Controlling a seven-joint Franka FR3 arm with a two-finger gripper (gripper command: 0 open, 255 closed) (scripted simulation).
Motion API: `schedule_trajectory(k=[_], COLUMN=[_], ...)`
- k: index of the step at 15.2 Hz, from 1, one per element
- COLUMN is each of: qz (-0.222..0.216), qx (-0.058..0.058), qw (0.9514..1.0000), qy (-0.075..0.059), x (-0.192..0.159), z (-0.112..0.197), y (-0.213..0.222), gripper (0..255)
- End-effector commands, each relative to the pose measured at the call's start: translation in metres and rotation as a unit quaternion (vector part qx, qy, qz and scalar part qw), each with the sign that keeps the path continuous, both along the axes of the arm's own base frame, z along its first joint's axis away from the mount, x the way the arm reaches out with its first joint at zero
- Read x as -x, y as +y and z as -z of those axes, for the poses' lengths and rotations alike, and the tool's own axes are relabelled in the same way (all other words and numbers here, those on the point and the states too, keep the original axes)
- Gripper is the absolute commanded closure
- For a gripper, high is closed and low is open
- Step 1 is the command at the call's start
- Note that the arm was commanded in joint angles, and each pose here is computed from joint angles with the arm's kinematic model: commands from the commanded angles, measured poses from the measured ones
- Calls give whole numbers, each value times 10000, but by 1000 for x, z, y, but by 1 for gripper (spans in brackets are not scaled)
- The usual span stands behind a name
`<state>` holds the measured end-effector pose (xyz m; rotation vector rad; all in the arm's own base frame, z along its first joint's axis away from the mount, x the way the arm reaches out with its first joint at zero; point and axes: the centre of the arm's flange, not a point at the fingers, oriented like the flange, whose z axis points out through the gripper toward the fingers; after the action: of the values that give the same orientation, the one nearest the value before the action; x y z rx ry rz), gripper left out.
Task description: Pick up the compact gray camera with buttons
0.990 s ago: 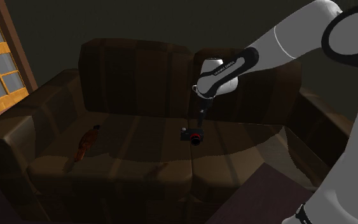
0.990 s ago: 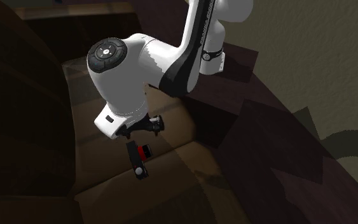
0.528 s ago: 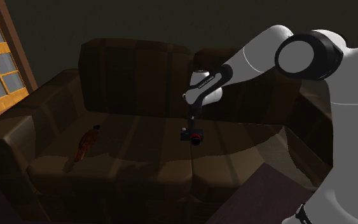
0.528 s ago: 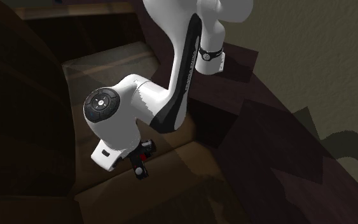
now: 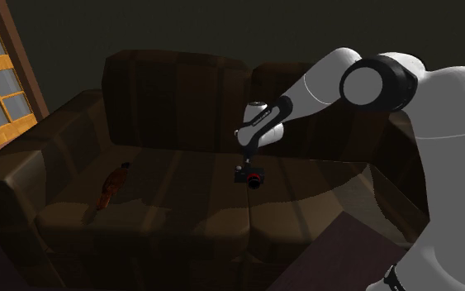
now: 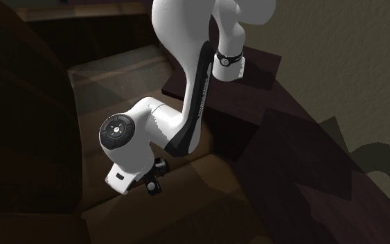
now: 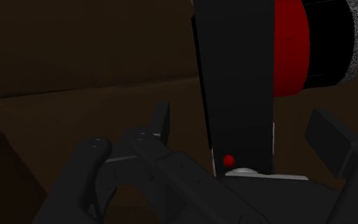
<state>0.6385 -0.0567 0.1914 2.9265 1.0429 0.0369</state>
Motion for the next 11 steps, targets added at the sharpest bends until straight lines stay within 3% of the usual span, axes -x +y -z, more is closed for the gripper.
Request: schedule_trajectory(k=[1, 2, 3, 11], qz=[0, 0, 0, 0], qx=[1, 1, 1, 1], qw=[10000, 10000, 10000, 10000], qy=[-1, -1, -2, -2], x=[0, 0, 0, 0], z=[7, 7, 7, 7], y=[0, 0, 0, 0], gripper=[0, 0, 255, 255])
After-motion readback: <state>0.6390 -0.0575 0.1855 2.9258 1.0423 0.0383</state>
